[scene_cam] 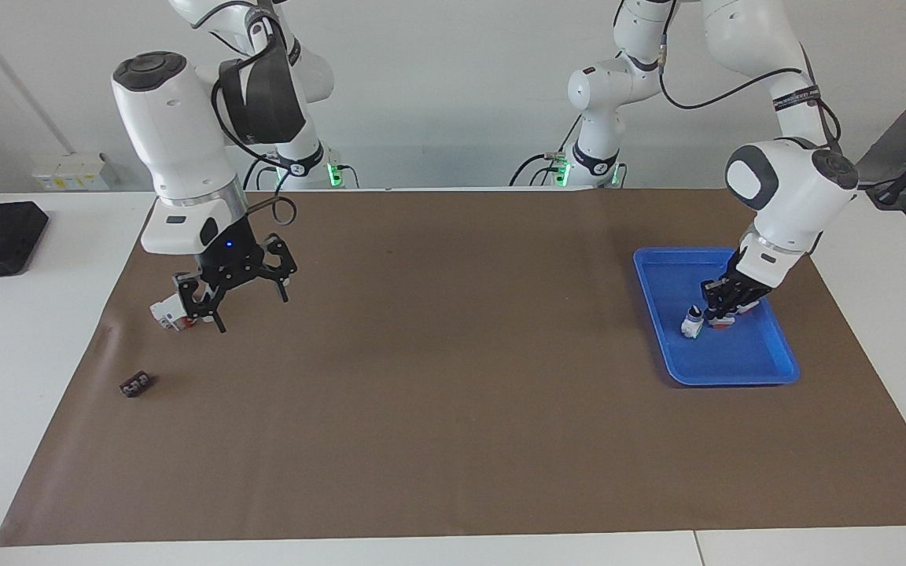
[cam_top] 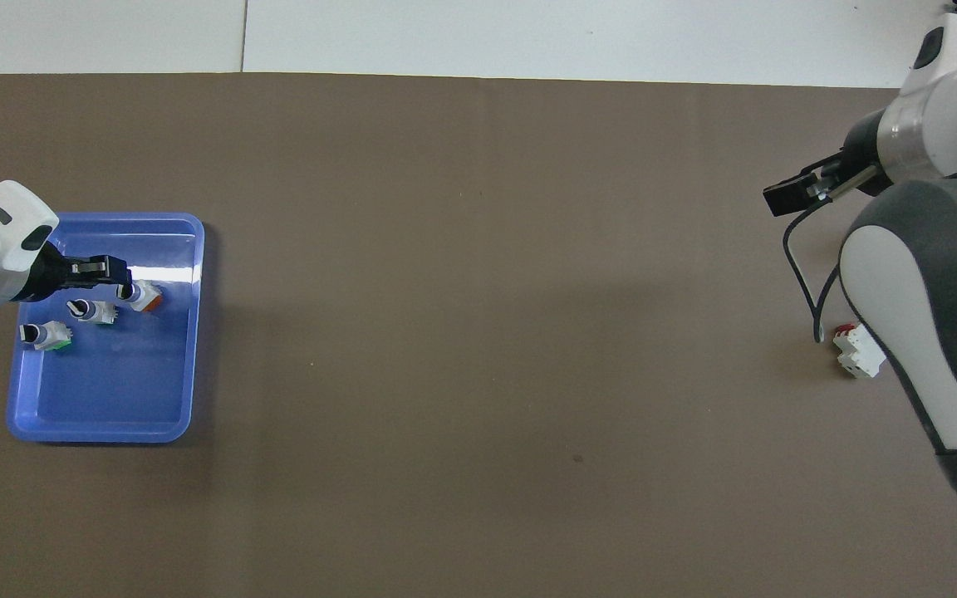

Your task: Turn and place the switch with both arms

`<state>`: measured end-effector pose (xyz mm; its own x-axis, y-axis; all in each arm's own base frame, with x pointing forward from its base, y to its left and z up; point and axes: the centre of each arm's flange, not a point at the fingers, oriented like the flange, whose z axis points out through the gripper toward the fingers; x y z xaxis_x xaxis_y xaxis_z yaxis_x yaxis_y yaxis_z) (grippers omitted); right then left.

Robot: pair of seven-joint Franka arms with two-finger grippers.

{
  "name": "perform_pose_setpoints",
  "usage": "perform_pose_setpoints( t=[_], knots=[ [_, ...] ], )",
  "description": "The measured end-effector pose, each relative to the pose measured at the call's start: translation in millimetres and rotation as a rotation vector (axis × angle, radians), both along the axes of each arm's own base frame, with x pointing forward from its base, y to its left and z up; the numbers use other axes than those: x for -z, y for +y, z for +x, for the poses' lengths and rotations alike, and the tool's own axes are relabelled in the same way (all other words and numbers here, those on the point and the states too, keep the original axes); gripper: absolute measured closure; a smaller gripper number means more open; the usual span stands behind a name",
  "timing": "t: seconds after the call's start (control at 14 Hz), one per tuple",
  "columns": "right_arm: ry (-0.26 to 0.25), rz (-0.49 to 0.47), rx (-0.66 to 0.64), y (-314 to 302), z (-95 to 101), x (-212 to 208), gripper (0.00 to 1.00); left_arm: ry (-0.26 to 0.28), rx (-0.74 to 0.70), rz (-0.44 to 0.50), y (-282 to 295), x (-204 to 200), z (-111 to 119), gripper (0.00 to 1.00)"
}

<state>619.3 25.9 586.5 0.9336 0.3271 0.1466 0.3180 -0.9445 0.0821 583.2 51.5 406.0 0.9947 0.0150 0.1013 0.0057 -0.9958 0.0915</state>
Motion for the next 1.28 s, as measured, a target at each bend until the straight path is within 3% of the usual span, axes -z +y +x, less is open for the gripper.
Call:
perform_pose_setpoints(
  t=[0.28,0.57,0.78,1.0,1.28],
  knots=[
    [0.083,0.008,0.105,-30.7,-46.0,-49.9,0.0,0.042,0.053,0.019,-11.9,-51.0,11.7,0.36],
    [0.11,0.02,0.172,-65.0,-91.4,-101.5,0.0,0.11,0.106,0.076,-64.5,-136.7,11.3,0.37],
    [0.118,0.025,0.226,-93.7,-97.8,-98.3,0.0,0.115,0.112,0.093,-103.6,-177.1,-2.5,0.37],
    [0.15,0.027,0.245,-97.7,-99.5,-89.6,0.0,0.13,0.11,0.105,-106.4,-203.5,-17.9,0.36],
    [0.167,0.082,0.403,-84.8,-97.9,-81.7,0.0,0.137,0.106,0.115,-104.7,-235.6,-41.5,0.33]
  ],
)
